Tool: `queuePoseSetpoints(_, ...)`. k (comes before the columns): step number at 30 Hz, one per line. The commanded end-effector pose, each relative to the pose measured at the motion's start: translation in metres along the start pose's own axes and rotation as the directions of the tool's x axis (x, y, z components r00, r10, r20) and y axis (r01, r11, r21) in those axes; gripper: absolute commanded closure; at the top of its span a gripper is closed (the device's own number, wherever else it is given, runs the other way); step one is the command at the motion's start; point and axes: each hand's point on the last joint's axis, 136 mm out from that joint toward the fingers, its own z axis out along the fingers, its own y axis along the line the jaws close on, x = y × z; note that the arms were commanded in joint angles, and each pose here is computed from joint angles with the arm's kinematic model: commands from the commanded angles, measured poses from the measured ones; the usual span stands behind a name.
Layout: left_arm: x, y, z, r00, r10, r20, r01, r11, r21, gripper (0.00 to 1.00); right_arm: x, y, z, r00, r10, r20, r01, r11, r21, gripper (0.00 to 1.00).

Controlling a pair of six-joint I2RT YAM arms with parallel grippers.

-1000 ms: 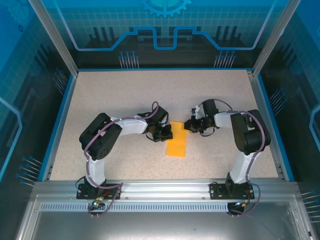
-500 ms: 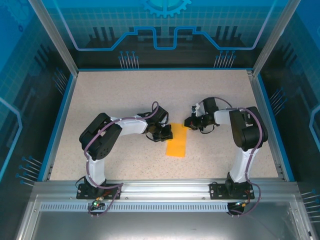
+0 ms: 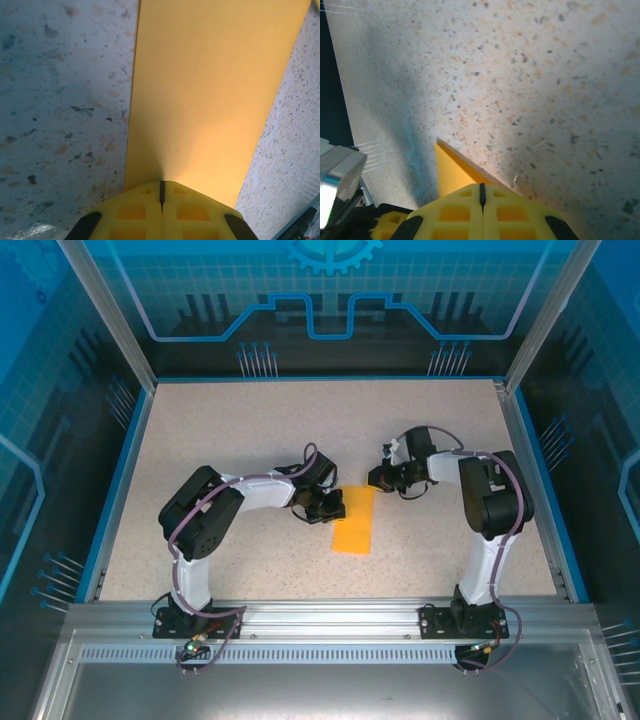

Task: Fold a paper plane with a square sheet of paper (pick it up from the middle)
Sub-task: Fold the square sheet of paper in half at the center of the table.

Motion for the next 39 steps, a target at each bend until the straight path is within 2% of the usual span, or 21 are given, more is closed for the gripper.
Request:
queuePoseSetpoints(1,0.015,0.030,0.009,0.998,-0.032,-0.050,0.026,0.992,-0.120,1.00,0.007,-0.019,0.004,0.999,0.050,-0.021,-0.050,0.999,0.012,1.00)
queuePoseSetpoints(8,0.016,0.031,0.010,0.998,-0.032,-0.053,0.025,0.992,-0.123,1.00,0.009,-0.036,0.010,0.997,0.076,-0.030,-0.075,0.996,0.043,1.00)
queuePoseSetpoints(13,0.016,0.031,0.009,0.998,-0.032,-0.052,0.026,0.992,-0.124,1.00,-0.003,-0.001,-0.013,0.999,0.034,0.004,-0.034,0.999,-0.018,1.00)
queuePoseSetpoints(17,0.015,0.030,0.009,0.998,-0.032,-0.051,0.026,0.992,-0.120,1.00,0.000,0.026,-0.042,0.999,-0.022,0.046,0.023,1.000,-0.012,1.00)
queuePoseSetpoints(21,0.015,0.029,0.008,0.998,-0.029,-0.051,0.023,0.993,-0.117,1.00,0.026,0.031,-0.052,0.998,-0.018,0.052,0.019,1.000,-0.011,0.99)
queuePoseSetpoints(27,0.014,0.026,0.004,0.999,-0.007,-0.046,0.001,0.993,-0.120,1.00,0.095,0.031,-0.041,0.999,-0.017,-0.032,0.016,1.000,-0.018,0.97)
queuePoseSetpoints(31,0.012,0.024,0.003,0.999,-0.006,-0.040,0.002,0.994,-0.111,1.00,0.135,0.026,-0.035,0.997,-0.015,-0.075,0.017,0.999,0.029,0.94)
queuePoseSetpoints(36,0.013,0.023,0.006,0.999,-0.012,-0.045,0.007,0.995,-0.103,1.00,0.165,0.014,-0.031,0.994,-0.001,-0.109,0.007,0.998,0.056,0.92)
queuePoseSetpoints(39,0.014,0.025,0.007,0.999,-0.016,-0.049,0.011,0.995,-0.101,1.00,0.173,0.019,-0.027,0.991,-0.007,-0.132,0.011,1.000,0.026,0.91)
